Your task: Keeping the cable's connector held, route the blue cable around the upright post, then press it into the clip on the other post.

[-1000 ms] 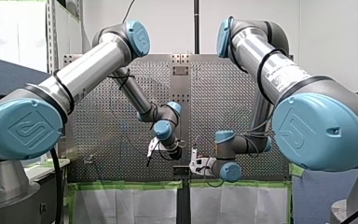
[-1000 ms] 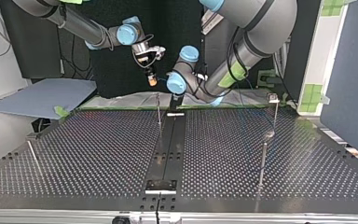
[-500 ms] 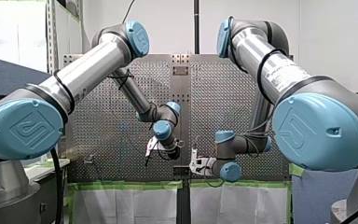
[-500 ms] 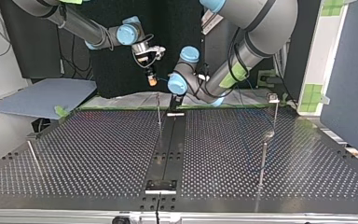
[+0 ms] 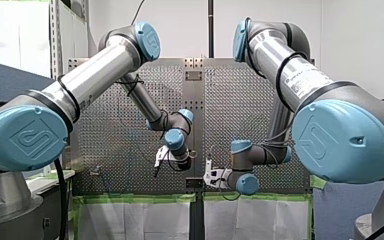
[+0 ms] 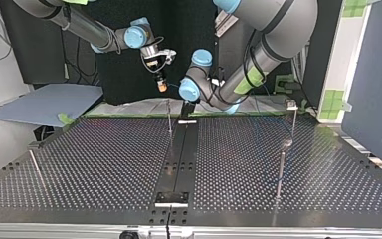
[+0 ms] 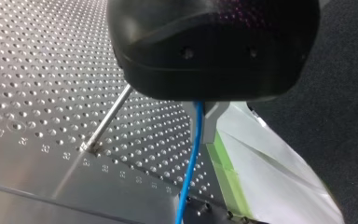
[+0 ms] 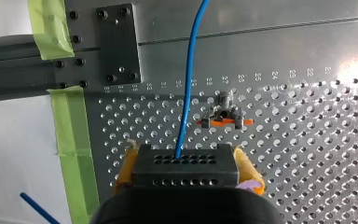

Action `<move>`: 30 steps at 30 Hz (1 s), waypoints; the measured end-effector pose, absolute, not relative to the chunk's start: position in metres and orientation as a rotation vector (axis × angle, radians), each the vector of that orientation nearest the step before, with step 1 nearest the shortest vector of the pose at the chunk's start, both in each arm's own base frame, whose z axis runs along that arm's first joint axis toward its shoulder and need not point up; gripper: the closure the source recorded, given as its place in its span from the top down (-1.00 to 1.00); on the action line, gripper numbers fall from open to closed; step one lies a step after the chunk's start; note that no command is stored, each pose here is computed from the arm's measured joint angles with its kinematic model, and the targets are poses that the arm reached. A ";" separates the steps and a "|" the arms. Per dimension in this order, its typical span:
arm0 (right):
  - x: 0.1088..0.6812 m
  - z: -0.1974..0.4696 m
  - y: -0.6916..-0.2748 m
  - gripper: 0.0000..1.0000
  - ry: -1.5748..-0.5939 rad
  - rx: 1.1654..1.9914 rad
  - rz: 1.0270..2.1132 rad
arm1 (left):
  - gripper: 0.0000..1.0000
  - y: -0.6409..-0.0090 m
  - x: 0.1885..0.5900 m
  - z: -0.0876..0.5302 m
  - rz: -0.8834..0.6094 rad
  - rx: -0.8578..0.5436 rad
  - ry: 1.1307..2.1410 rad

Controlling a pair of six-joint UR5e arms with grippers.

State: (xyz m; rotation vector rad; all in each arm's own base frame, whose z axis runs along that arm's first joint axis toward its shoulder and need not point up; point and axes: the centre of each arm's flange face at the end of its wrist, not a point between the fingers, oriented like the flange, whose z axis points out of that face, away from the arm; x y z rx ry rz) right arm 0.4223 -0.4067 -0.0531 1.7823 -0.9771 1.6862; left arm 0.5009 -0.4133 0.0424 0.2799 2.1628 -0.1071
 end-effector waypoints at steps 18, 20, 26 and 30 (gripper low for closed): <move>0.402 -0.055 -0.421 -1.00 -1.032 1.729 1.573 | -0.96 -0.435 0.483 0.041 -0.153 0.284 2.156; 0.399 -0.055 -0.424 -1.00 -1.039 1.719 1.561 | -0.96 -0.437 0.482 0.041 -0.159 0.278 2.149; 0.387 -0.055 -0.435 -1.00 -1.056 1.695 1.542 | -0.96 -0.446 0.481 0.036 -0.200 0.265 2.117; 0.379 -0.054 -0.444 -1.00 -1.065 1.676 1.536 | -0.96 -0.450 0.482 0.026 -0.223 0.263 2.104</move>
